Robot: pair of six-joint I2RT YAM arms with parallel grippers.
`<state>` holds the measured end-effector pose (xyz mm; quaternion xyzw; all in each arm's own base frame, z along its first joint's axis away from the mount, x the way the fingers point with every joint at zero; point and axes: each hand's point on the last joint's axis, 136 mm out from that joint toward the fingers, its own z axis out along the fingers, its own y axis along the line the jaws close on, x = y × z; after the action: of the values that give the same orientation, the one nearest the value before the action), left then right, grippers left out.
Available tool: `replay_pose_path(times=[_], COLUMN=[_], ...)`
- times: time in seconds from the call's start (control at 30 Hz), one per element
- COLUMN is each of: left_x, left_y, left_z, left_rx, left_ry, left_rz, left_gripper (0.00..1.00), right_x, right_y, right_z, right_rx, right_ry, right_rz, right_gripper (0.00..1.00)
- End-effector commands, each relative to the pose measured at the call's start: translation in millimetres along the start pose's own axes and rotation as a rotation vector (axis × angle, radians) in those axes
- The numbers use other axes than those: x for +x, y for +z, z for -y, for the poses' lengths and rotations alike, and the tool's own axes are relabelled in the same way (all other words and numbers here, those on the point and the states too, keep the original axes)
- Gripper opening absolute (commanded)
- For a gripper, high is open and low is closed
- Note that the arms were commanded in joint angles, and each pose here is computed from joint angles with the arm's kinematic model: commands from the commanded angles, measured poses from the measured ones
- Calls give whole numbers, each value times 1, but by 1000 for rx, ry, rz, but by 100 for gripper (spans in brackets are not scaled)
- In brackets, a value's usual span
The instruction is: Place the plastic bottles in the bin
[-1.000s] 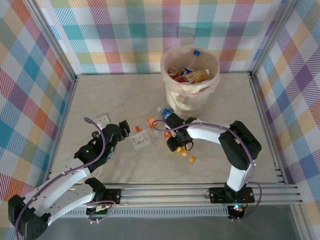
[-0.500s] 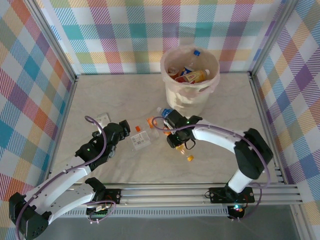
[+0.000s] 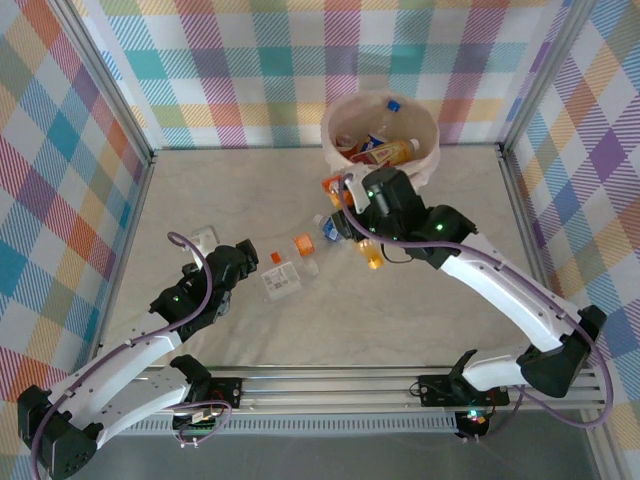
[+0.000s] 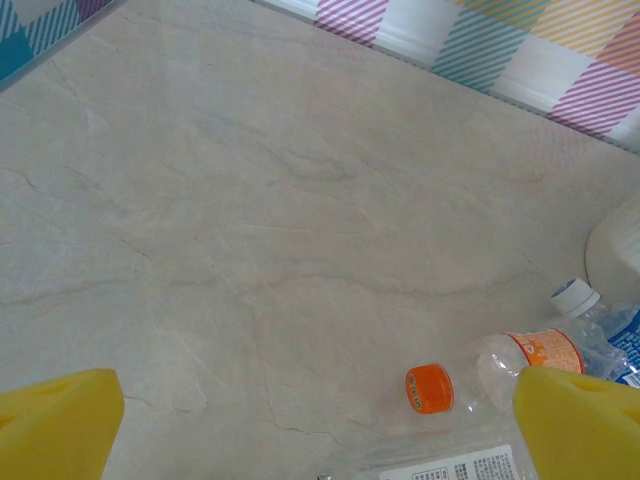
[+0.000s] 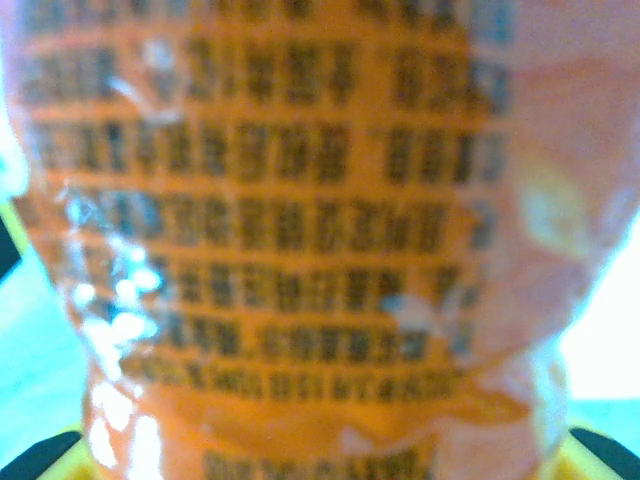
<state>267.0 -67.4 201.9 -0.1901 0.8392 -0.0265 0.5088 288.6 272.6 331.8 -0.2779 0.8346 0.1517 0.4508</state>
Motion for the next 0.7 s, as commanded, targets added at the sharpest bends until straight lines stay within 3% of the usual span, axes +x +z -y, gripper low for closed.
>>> replay_pose_path(times=[0.0, 0.17, 0.33, 0.67], left_x=[-8, -6, -6, -7], left_y=[-5, -5, -5, -6], left_z=[0, 0, 0, 1], left_rx=[-6, -4, -4, 5], left_ry=[-15, -16, -14, -9], left_rz=[15, 8, 8, 2], left_gripper=[100, 100, 100, 100], right_x=[-59, -121, -157, -188], right_y=[-19, -22, -9, 31], right_z=[12, 32, 60, 129], right_rx=[83, 194, 275, 381], right_ry=[-85, -150, -148, -24], right_rz=[174, 295, 336, 369], right_gripper=[33, 36, 34, 34])
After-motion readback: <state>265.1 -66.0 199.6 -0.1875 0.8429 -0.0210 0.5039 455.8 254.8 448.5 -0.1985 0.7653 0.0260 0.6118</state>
